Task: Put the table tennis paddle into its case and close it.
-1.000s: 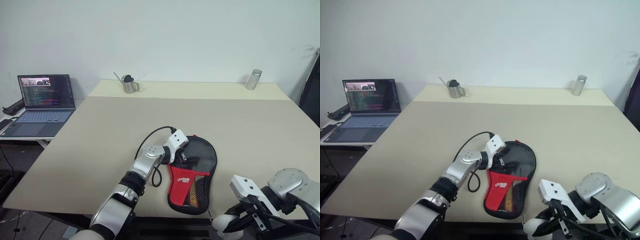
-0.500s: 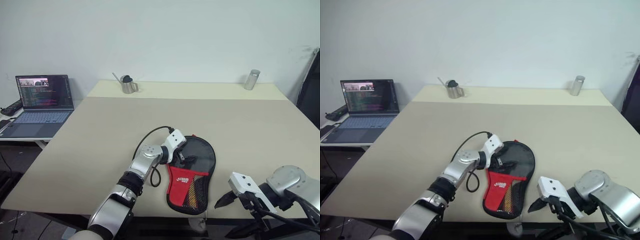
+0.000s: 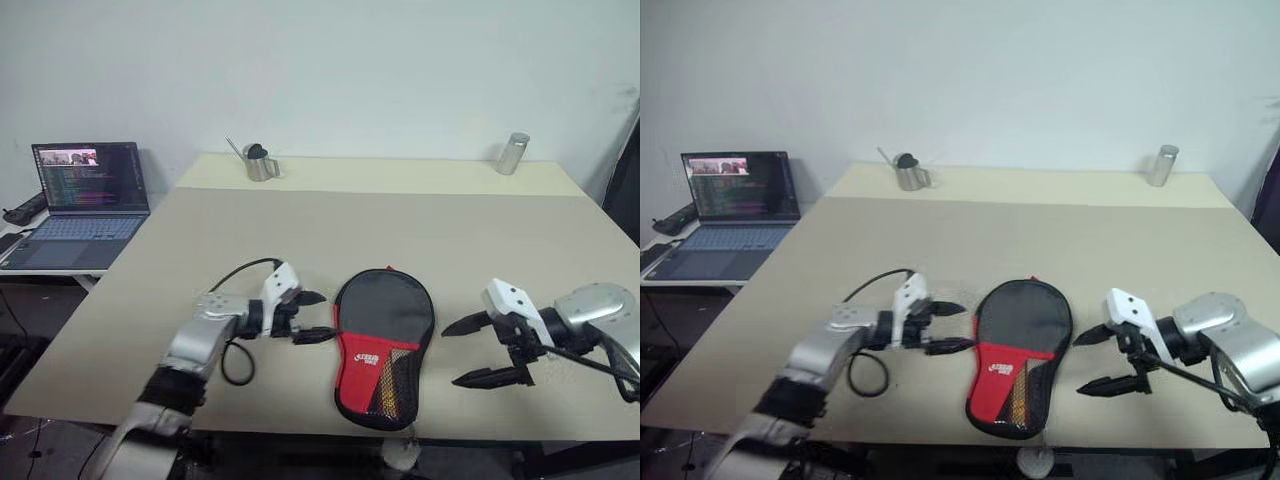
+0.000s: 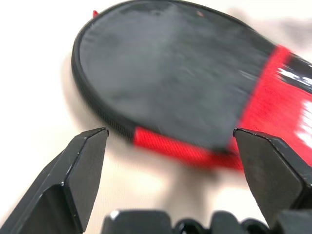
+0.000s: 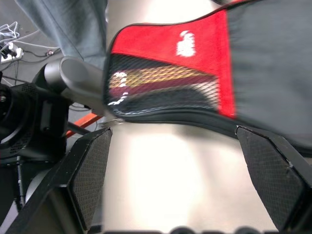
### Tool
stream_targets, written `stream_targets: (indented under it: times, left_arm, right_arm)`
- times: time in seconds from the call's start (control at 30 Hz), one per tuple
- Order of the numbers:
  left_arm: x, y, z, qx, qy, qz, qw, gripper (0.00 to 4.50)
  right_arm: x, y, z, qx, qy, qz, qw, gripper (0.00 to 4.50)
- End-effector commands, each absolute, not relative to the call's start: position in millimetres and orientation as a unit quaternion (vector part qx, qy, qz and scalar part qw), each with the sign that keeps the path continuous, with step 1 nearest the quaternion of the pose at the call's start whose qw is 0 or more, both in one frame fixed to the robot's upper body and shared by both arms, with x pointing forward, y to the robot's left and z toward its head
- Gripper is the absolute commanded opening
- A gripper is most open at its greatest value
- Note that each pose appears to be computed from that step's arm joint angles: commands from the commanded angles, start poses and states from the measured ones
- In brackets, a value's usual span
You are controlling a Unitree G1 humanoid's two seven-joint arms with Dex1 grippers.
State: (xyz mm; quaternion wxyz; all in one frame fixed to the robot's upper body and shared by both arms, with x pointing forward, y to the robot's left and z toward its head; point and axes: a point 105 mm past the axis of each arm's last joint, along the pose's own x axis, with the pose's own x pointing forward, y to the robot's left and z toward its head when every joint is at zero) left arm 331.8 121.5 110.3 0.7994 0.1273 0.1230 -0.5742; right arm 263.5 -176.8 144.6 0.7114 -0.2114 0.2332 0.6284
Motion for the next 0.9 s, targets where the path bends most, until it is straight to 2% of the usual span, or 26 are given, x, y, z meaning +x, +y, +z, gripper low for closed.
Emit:
stream_targets:
  times: [0.03,0.13,0.23,0.33,0.47,0.6,0.73,0.9]
  left_arm:
    - [325.0,145.2,154.9,0.144,0.068,-0.57,0.806,4.5]
    - [320.0,166.2,172.3,0.139,0.061,-0.552,0.82,4.5]
    - [304.8,189.2,190.6,0.143,0.064,-0.544,0.824,4.5]
    - [290.5,223.7,203.8,0.163,0.091,-0.522,0.832,4.5]
    - [276.7,262.7,210.8,0.165,0.129,-0.488,0.847,4.5]
    - [257.4,303.1,213.9,0.165,0.165,-0.448,0.863,4.5]
    - [240.6,302.2,222.7,0.157,0.166,-0.455,0.861,4.5]
    - [243.6,306.8,214.5,0.156,0.158,-0.426,0.877,4.5]
  right_arm:
    - [277.1,-200.8,162.1,-0.223,0.223,0.611,0.726,4.45]
    - [287.7,-224.3,173.2,-0.211,0.226,0.588,0.747,4.45]
    - [295.2,-254.8,193.9,-0.19,0.221,0.554,0.78,4.45]
    - [290.9,-280.4,212.7,-0.18,0.224,0.524,0.802,4.45]
    - [273.9,-291.0,216.6,-0.151,0.237,0.52,0.807,4.45]
    - [257.0,-290.9,219.5,-0.138,0.24,0.526,0.804,4.45]
    - [248.4,-285.3,220.4,-0.148,0.239,0.537,0.795,4.45]
    - [250.3,-258.2,216.3,-0.146,0.223,0.569,0.778,4.45]
